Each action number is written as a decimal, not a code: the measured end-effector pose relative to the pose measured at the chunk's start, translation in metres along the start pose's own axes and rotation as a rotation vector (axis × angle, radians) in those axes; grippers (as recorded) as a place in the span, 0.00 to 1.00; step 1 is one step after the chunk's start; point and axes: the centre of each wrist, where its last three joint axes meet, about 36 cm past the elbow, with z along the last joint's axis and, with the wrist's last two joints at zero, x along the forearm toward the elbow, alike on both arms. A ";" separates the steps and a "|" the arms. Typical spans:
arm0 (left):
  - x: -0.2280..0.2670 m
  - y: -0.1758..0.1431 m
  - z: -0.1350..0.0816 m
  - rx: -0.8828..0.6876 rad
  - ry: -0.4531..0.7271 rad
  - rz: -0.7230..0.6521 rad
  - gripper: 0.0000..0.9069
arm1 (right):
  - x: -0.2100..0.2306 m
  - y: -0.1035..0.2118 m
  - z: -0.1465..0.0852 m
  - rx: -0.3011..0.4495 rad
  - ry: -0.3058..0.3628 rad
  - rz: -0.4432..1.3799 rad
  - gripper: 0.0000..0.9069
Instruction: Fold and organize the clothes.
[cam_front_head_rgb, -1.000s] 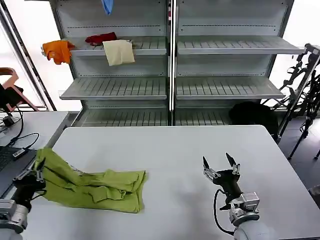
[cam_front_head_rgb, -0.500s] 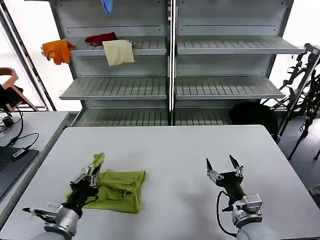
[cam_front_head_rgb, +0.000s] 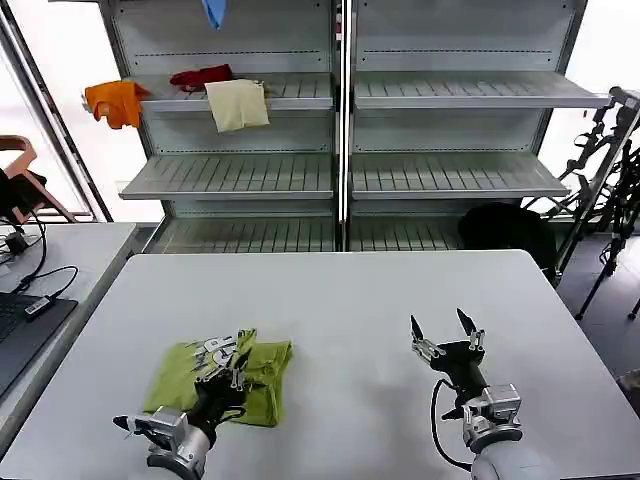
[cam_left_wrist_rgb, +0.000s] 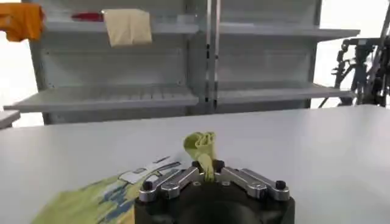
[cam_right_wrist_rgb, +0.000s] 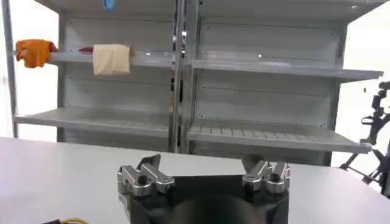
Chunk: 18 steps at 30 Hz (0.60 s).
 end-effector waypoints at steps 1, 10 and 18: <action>-0.001 -0.002 0.001 0.002 0.006 0.003 0.02 | 0.000 0.000 0.000 0.000 0.000 0.000 1.00; -0.006 -0.019 0.006 0.021 0.024 0.026 1.00 | 0.000 0.002 0.001 0.005 0.004 -0.004 1.00; -0.008 -0.036 -0.001 0.055 0.000 0.060 1.00 | 0.000 0.003 0.002 0.005 0.009 -0.003 1.00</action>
